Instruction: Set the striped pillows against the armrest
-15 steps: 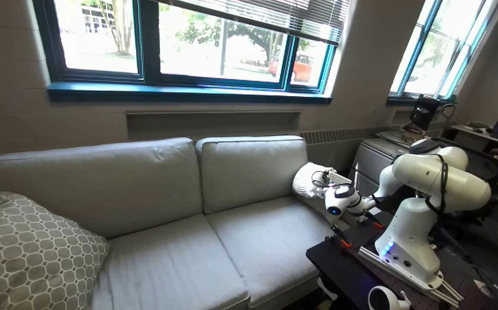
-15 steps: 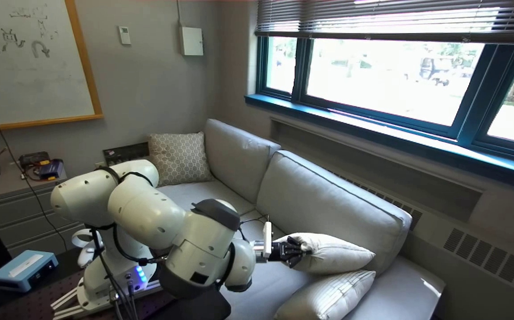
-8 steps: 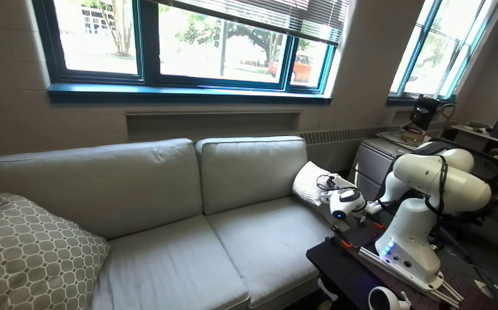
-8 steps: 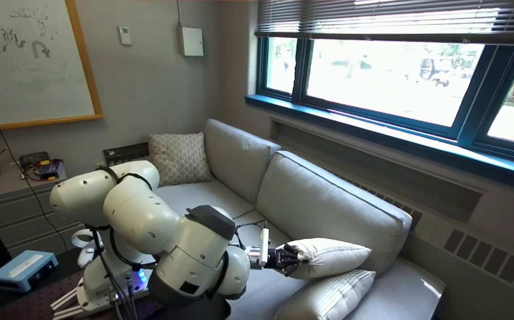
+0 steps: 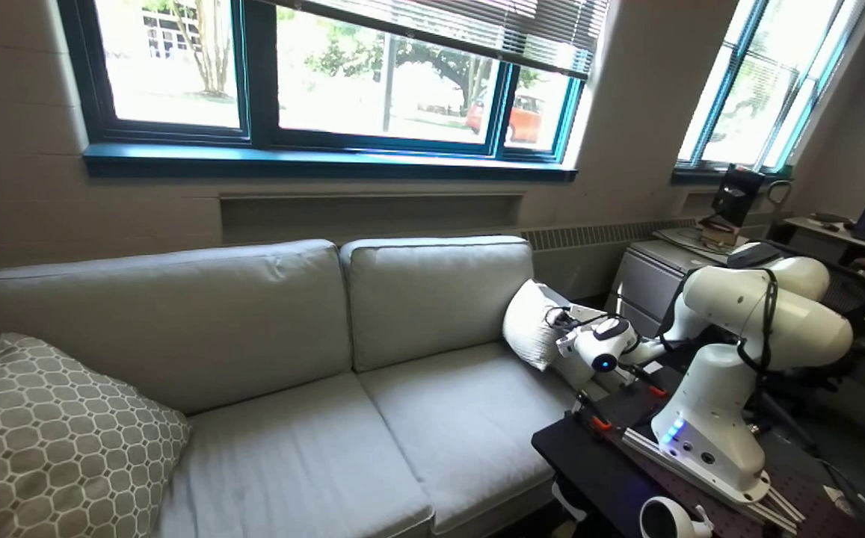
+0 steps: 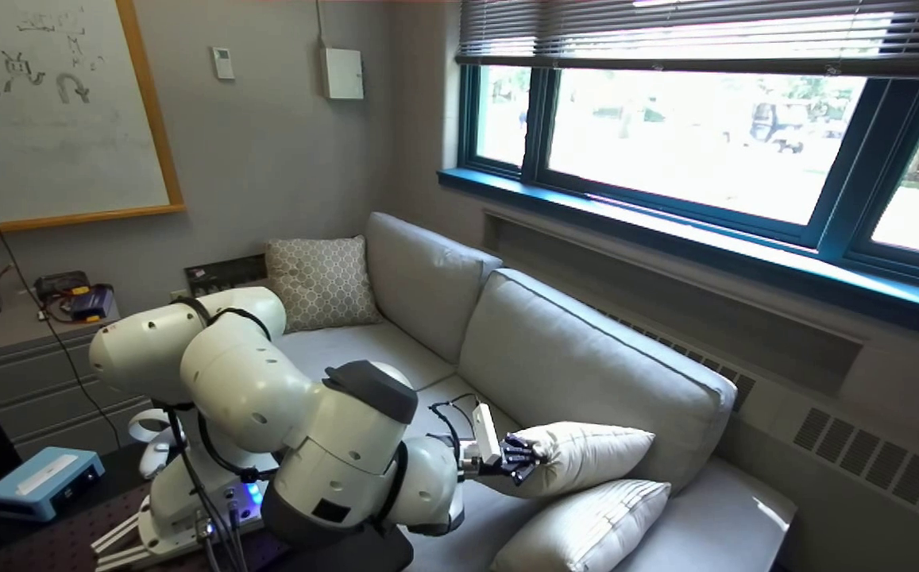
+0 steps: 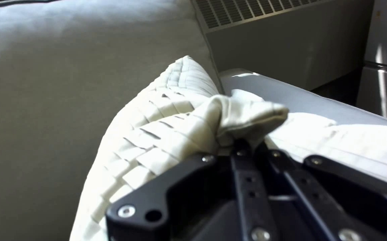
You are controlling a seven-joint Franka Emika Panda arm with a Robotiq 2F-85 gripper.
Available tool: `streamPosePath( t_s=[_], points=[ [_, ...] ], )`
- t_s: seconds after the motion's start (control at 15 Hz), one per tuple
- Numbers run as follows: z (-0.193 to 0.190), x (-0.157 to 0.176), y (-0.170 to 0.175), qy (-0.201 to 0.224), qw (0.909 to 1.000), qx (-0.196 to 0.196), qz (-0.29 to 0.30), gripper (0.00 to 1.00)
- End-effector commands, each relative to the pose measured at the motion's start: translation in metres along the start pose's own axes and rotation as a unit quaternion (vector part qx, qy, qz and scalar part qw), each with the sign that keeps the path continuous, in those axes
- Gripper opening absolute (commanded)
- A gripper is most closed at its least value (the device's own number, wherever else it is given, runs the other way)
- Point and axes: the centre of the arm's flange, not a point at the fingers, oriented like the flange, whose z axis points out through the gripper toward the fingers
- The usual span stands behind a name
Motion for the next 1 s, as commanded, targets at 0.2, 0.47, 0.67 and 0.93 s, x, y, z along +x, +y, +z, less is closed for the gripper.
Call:
streamPosePath(
  t_s=[0.2, 0.47, 0.67, 0.93],
  points=[
    [0.058, -0.022, 0.046, 0.042, 0.9933, -0.060, -0.089, 0.01],
    [0.062, -0.013, 0.038, 0.132, 0.9756, -0.125, -0.123, 0.01],
    [0.053, -0.003, 0.009, 0.215, 0.9528, -0.160, -0.142, 0.01],
    [0.046, 0.007, -0.039, 0.280, 0.9333, -0.131, -0.182, 0.01]
  ],
)
